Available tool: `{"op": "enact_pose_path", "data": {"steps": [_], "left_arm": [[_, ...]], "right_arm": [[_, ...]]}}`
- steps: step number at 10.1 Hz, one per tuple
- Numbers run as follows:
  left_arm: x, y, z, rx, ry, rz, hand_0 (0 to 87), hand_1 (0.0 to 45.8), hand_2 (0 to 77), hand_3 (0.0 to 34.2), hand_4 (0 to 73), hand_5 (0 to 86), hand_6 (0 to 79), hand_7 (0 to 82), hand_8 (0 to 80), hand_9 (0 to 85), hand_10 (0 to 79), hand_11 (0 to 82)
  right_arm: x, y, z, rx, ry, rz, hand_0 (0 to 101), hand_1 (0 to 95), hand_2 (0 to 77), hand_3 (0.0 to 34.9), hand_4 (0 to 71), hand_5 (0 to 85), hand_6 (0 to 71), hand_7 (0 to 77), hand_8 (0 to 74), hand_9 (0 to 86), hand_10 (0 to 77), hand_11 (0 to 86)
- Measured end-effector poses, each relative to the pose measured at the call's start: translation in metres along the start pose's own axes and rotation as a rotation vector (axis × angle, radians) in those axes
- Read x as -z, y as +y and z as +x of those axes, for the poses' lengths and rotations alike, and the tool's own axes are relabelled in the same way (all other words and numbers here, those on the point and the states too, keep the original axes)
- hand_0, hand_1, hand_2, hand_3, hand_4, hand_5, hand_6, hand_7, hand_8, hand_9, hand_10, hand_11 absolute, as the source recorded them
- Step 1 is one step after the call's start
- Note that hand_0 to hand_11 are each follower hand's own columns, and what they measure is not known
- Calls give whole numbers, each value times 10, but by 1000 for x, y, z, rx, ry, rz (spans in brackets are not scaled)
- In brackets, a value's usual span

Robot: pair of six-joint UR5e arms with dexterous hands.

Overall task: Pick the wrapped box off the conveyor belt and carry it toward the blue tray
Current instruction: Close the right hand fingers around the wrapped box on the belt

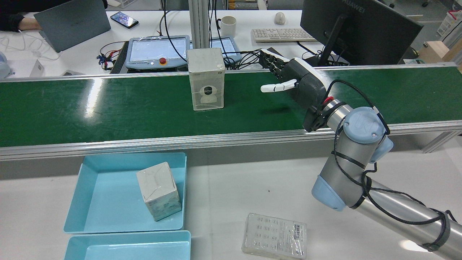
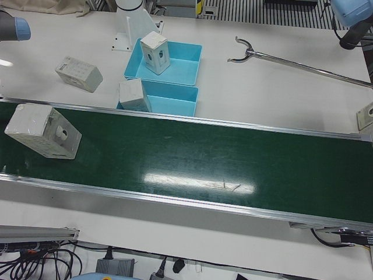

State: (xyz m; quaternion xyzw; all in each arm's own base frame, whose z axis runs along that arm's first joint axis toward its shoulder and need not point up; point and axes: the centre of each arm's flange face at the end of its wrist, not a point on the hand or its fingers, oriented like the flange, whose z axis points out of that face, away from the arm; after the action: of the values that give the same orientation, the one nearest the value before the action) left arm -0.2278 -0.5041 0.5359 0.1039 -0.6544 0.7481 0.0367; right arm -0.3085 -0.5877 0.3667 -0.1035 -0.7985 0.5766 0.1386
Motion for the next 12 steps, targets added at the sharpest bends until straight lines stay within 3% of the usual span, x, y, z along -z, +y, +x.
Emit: {"op": "enact_pose_path", "data": {"steps": [12], "left_arm": [[0,0,0,0,0,0,0,0,5,0,0,11,0,5,0,0,5,0]], "right_arm": [[-23,6,15,2,9,0,464,136,164,0,87,27,0,0,44,33,5,33]]}}
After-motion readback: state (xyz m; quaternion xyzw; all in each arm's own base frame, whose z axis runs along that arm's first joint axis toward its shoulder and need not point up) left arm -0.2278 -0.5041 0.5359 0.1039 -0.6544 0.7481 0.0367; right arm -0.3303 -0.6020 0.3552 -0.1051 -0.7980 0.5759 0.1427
